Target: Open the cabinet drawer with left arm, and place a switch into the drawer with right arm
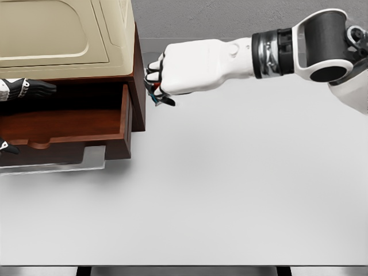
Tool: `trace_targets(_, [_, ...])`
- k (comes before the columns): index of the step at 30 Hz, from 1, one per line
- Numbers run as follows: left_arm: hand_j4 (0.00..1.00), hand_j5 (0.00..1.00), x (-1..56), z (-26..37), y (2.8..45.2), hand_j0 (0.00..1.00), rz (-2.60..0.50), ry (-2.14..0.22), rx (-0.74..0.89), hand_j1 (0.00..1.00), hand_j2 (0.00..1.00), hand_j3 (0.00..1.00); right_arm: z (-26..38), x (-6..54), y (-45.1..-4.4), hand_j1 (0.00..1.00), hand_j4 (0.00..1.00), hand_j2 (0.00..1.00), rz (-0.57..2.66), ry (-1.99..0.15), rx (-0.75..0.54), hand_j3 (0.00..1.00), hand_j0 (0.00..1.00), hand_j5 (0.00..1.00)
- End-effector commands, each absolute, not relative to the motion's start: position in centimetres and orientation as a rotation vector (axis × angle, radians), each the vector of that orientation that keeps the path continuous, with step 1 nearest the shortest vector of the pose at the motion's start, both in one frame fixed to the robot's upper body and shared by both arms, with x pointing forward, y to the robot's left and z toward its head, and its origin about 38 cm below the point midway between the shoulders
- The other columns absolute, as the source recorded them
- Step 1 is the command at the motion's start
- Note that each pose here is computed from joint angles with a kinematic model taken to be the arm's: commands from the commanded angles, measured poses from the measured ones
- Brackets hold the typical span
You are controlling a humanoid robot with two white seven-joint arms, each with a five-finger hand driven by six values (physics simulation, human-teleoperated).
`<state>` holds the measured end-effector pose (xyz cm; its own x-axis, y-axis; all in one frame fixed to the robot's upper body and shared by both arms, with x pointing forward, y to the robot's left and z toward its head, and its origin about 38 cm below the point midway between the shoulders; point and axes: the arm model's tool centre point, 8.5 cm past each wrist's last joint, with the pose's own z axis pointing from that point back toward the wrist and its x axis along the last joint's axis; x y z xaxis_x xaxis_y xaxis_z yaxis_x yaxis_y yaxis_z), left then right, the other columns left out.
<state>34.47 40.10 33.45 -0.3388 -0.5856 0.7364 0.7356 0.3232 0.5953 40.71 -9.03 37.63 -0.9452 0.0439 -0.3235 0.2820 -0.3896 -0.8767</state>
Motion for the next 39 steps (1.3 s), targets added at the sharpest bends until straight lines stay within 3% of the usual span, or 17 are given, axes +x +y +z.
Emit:
trace_targets(1, [1.00,1.00,34.5,33.6,40.1,1.00,-1.351,-1.361,-0.154,1.00,1.00,1.00,37.1,40.2,-7.1,0.31,0.31,0.31,-2.443,1.649,0.382,0.31,0.31,0.31])
trace_targets(4, [1.00,1.00,34.5,33.5,40.2,1.00,-1.349,-1.358,-0.153,1.00,1.00,1.00,37.8,39.4,-4.8,0.31,0.31,0.31,-2.397,1.631,0.346,0.31,0.31,0.31])
trace_targets(10, [1.00,1.00,35.9,33.3,44.4,1.00,-1.268,-1.335,-0.037,1.00,1.00,1.00,39.1,38.4,0.4,0.31,0.31,0.31,-2.325,1.585,0.288,0.31,0.31,0.31])
trace_targets(17, [1.00,1.00,36.2,32.6,44.1,1.00,-1.309,-1.316,-0.014,1.00,1.00,1.00,39.8,40.5,4.8,0.31,0.31,0.31,-2.370,1.583,0.276,0.31,0.31,0.31])
trace_targets(24, [1.00,1.00,36.3,32.5,44.1,1.00,-1.308,-1.316,-0.016,1.00,1.00,1.00,39.4,40.7,5.5,0.32,0.32,0.32,-2.386,1.573,0.266,0.32,0.32,0.32])
trace_targets(30, [1.00,1.00,36.3,32.5,44.1,1.00,-1.308,-1.316,-0.016,1.00,1.00,1.00,39.4,40.7,5.9,0.39,0.39,0.39,-2.386,1.568,0.265,0.39,0.39,0.39])
trace_targets(32, [1.00,1.00,36.3,32.5,44.1,1.00,-1.307,-1.315,-0.015,1.00,1.00,1.00,39.3,41.1,5.8,0.51,0.51,0.51,-2.399,1.567,0.277,0.51,0.51,0.51])
trace_targets(33, [1.00,1.00,36.3,32.5,44.2,1.00,-1.306,-1.315,-0.013,1.00,1.00,1.00,39.3,41.2,5.7,0.62,0.62,0.62,-2.401,1.564,0.283,0.62,0.62,0.62])
trace_targets(35, [1.00,1.00,36.3,32.5,44.2,1.00,-1.306,-1.315,-0.013,1.00,1.00,1.00,39.3,41.2,5.8,0.93,0.93,0.93,-2.400,1.562,0.285,0.93,0.93,0.93])
trace_targets(36, [1.00,1.00,36.3,32.5,44.2,1.00,-1.306,-1.315,-0.013,1.00,1.00,1.00,39.3,41.1,5.8,1.00,1.00,1.00,-2.398,1.561,0.284,1.00,1.00,1.00])
trace_targets(39, [1.00,1.00,36.3,32.5,44.2,1.00,-1.306,-1.316,-0.014,1.00,1.00,1.00,39.1,40.7,6.5,1.00,1.00,1.00,-2.392,1.546,0.270,1.00,1.00,1.00])
